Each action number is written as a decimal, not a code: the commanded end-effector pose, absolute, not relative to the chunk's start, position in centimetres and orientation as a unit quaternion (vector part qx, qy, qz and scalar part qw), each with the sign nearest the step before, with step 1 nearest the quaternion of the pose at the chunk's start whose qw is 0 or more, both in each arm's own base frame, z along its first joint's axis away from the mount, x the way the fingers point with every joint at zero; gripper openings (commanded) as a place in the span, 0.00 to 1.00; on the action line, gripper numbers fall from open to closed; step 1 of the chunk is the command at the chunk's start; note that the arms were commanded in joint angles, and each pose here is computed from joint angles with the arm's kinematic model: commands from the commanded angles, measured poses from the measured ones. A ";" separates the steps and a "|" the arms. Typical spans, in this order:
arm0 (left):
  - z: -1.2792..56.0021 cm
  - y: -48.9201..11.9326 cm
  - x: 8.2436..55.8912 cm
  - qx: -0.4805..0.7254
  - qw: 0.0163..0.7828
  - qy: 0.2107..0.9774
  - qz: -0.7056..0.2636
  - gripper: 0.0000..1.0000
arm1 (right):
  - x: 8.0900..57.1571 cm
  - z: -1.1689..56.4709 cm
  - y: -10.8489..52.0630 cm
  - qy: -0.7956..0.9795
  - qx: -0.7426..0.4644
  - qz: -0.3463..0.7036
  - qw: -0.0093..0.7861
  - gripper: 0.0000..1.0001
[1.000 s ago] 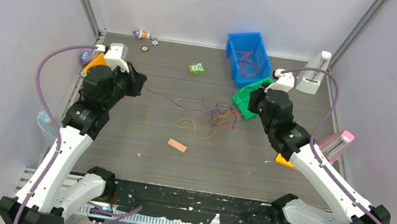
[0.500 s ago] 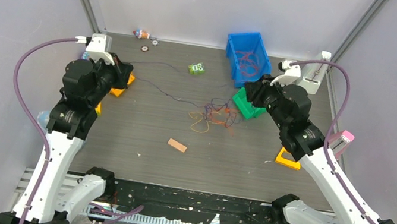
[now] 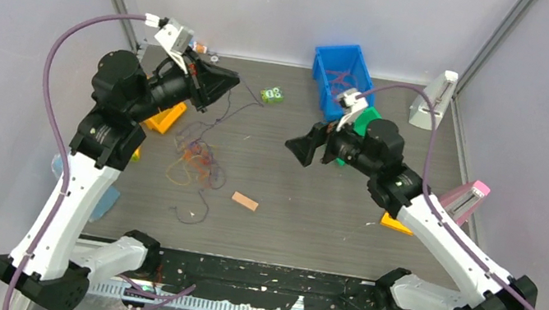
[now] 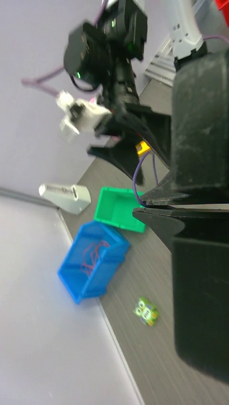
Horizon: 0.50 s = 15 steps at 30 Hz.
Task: Untangle the cables
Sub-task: Untie the cable.
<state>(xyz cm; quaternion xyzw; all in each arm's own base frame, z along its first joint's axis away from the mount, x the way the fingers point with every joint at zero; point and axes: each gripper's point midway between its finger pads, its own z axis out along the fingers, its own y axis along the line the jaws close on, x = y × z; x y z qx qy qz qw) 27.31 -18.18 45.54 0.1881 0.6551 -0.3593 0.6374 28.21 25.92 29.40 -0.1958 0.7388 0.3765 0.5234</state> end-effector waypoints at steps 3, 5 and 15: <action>50.9 -20.0 24.6 0.259 0.655 0.600 -0.380 0.00 | 25.4 32.9 32.5 0.634 -0.328 0.406 0.571 0.95; 52.3 -20.1 24.3 0.259 0.658 0.591 -0.388 0.00 | 25.2 32.8 34.3 0.617 -0.334 0.423 0.574 0.96; 61.0 -20.4 23.5 0.223 0.698 0.516 -0.444 0.00 | 27.6 26.1 41.4 0.648 -0.310 0.445 0.534 0.91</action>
